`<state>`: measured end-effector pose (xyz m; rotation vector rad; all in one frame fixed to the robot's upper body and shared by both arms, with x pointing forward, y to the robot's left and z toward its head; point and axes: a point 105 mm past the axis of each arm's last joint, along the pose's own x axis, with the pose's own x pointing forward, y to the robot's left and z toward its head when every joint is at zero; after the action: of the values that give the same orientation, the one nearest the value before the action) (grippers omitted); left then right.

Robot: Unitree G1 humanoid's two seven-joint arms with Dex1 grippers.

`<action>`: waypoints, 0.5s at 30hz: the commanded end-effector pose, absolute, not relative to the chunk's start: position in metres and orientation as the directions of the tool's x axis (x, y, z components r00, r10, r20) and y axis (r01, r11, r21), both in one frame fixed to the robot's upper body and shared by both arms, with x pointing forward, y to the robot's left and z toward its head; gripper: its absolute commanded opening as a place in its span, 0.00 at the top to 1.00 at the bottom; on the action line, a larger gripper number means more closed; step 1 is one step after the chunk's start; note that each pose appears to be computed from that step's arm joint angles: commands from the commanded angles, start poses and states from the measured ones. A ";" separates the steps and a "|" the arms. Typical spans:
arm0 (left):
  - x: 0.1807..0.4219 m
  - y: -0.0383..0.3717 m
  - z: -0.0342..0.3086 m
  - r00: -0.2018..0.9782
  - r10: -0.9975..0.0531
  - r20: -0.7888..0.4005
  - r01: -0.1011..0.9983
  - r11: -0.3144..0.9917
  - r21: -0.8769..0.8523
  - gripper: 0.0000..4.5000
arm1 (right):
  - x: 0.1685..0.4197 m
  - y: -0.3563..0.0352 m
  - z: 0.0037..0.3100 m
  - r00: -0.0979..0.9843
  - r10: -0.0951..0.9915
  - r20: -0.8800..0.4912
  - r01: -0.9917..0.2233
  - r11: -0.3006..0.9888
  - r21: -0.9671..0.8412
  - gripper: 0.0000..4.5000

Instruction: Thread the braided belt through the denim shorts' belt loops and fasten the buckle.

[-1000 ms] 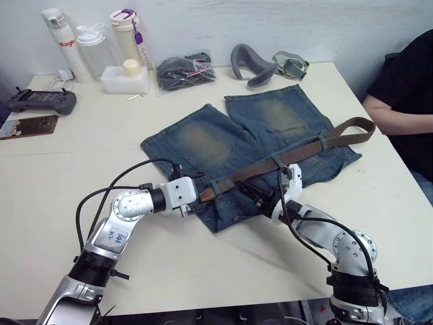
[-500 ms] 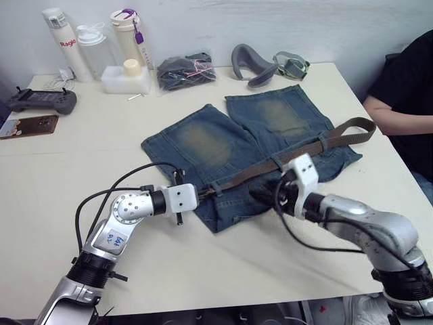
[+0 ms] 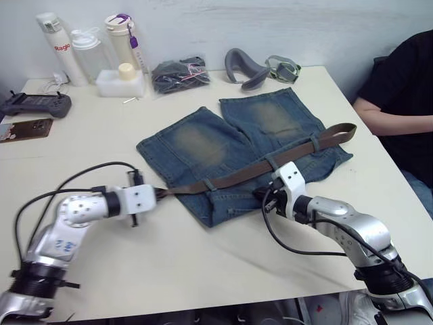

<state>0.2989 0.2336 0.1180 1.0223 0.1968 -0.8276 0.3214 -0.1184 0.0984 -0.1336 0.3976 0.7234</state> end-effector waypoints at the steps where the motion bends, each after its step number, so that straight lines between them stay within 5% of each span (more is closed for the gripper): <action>1: 0.281 0.296 0.113 0.739 -0.343 -0.580 0.673 0.395 0.625 1.00 | 0.320 -0.134 0.068 0.650 0.553 -0.522 -0.640 0.768 0.018 0.99; 7: 0.248 0.356 0.113 0.761 -0.154 -0.631 0.611 0.498 0.615 1.00 | 0.326 -0.132 0.072 0.626 0.578 -0.524 -0.672 0.740 0.014 0.99; 15: 0.235 0.377 0.116 0.768 -0.048 -0.639 0.546 0.571 0.613 1.00 | 0.333 -0.126 0.078 0.606 0.605 -0.516 -0.703 0.711 0.009 0.99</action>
<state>0.2399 0.3624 0.1146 0.9179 0.5684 -0.4482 0.3322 -0.1136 0.1006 -0.1882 0.4210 0.8194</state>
